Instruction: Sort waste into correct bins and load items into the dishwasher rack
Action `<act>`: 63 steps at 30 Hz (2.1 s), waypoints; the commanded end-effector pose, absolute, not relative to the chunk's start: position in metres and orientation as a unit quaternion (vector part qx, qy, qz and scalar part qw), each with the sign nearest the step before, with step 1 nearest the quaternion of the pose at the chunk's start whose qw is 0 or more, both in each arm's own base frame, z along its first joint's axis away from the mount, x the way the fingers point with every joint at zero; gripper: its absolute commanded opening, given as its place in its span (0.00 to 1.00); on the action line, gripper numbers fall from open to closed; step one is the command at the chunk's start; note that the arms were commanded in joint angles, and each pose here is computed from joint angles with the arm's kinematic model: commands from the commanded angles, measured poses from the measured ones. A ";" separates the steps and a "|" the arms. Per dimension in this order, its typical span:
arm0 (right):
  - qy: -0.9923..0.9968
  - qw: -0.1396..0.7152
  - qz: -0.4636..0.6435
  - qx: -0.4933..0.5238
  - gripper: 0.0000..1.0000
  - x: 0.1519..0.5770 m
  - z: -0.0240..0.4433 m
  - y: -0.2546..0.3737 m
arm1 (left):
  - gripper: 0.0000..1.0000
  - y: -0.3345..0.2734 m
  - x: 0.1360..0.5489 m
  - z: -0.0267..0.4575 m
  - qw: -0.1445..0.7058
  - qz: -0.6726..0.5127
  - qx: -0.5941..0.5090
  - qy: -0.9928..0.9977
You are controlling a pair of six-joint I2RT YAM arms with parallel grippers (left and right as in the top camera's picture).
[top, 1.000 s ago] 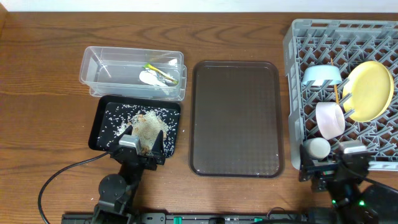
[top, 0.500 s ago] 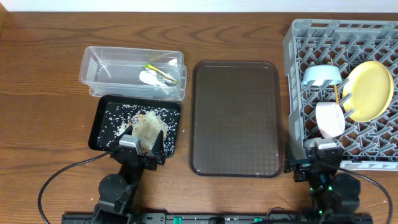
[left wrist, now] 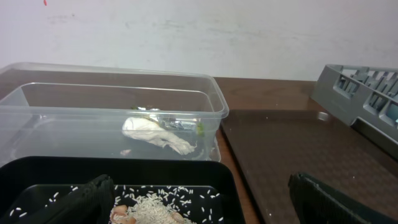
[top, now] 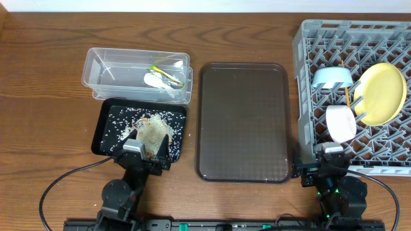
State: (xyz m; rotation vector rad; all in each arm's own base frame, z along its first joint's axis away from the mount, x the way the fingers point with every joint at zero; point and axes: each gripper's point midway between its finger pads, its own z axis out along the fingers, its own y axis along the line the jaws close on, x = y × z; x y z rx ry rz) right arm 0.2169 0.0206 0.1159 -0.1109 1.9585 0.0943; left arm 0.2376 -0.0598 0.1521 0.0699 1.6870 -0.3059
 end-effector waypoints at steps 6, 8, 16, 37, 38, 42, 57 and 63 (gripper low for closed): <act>0.828 0.558 0.039 -0.034 0.99 0.217 0.116 0.017 | 0.91 -0.057 0.237 0.136 0.637 -0.121 0.034 0.760; 0.828 0.558 0.039 -0.034 0.99 0.217 0.116 0.017 | 0.91 -0.057 0.237 0.136 0.637 -0.121 0.034 0.760; 0.828 0.558 0.039 -0.034 0.99 0.218 0.116 0.017 | 0.91 -0.057 0.237 0.136 0.637 -0.121 0.034 0.760; 0.732 0.681 0.002 -0.012 0.99 0.246 0.157 0.003 | 0.91 -0.057 0.237 0.136 0.637 -0.121 0.034 0.760; 0.732 0.681 0.002 -0.012 0.99 0.246 0.157 0.003 | 0.91 -0.057 0.237 0.136 0.637 -0.121 0.034 0.760; 0.732 0.681 0.002 -0.012 0.99 0.246 0.157 0.003 | 0.91 -0.057 0.237 0.136 0.637 -0.121 0.034 0.760; 0.732 0.681 0.002 -0.012 0.99 0.246 0.157 0.003 | 0.91 -0.057 0.237 0.136 0.637 -0.122 0.034 0.760; 0.732 0.681 0.002 -0.012 0.99 0.246 0.157 0.003 | 0.91 -0.057 0.237 0.136 0.637 -0.121 0.034 0.760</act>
